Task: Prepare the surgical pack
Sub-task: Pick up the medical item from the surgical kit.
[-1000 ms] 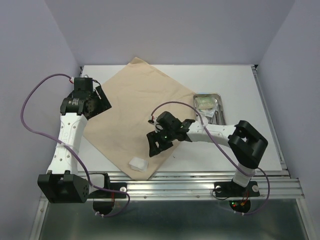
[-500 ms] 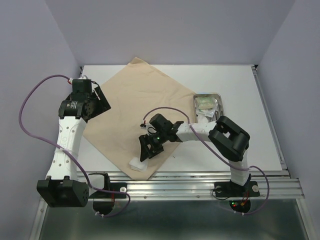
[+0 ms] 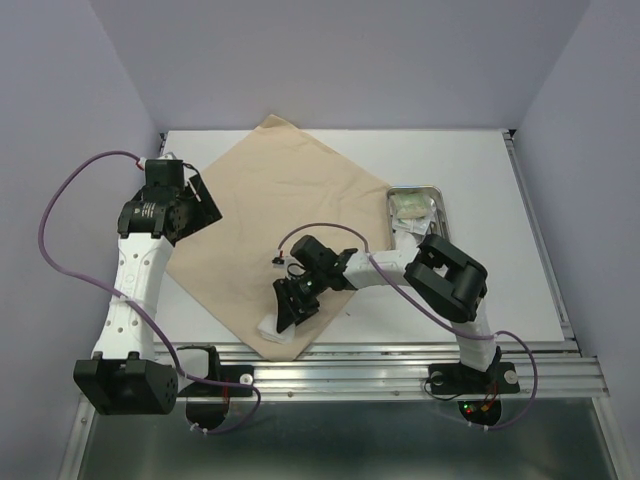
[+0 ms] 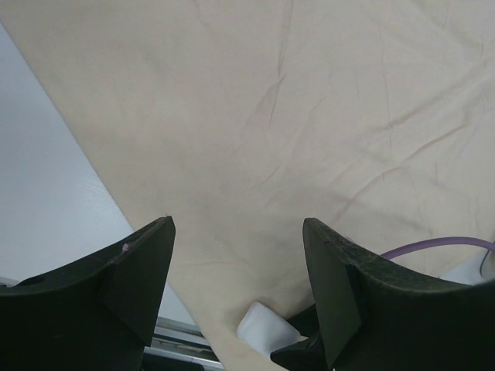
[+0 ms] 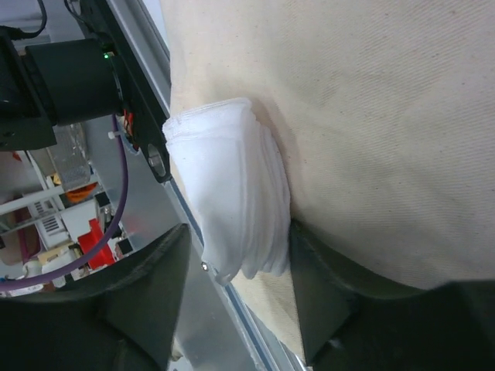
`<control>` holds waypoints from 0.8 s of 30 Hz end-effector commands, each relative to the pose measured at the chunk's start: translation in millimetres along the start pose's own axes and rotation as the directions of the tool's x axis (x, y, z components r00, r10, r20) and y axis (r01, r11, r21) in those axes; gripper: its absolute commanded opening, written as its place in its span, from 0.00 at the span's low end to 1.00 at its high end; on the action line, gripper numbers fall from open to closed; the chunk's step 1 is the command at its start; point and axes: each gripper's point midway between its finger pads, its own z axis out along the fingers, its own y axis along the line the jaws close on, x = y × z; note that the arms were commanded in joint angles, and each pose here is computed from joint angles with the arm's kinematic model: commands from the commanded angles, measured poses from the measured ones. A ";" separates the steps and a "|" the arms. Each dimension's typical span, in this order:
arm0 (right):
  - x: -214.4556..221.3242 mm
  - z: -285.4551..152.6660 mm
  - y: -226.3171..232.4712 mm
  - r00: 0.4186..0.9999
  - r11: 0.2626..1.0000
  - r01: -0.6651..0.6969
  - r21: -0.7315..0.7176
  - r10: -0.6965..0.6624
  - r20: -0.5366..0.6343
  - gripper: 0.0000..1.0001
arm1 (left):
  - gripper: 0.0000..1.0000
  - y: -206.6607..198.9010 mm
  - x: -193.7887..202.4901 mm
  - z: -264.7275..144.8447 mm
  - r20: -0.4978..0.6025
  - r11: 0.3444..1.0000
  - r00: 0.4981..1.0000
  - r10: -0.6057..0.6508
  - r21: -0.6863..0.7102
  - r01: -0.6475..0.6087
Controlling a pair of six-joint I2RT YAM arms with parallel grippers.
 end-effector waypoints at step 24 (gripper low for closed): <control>-36.6 -16.7 23.9 0.988 0.993 0.081 0.089 -0.092 0.124 0.01 | 0.79 6.5 6.5 -3.0 0.012 1.000 1.000 -0.009 -0.008 0.009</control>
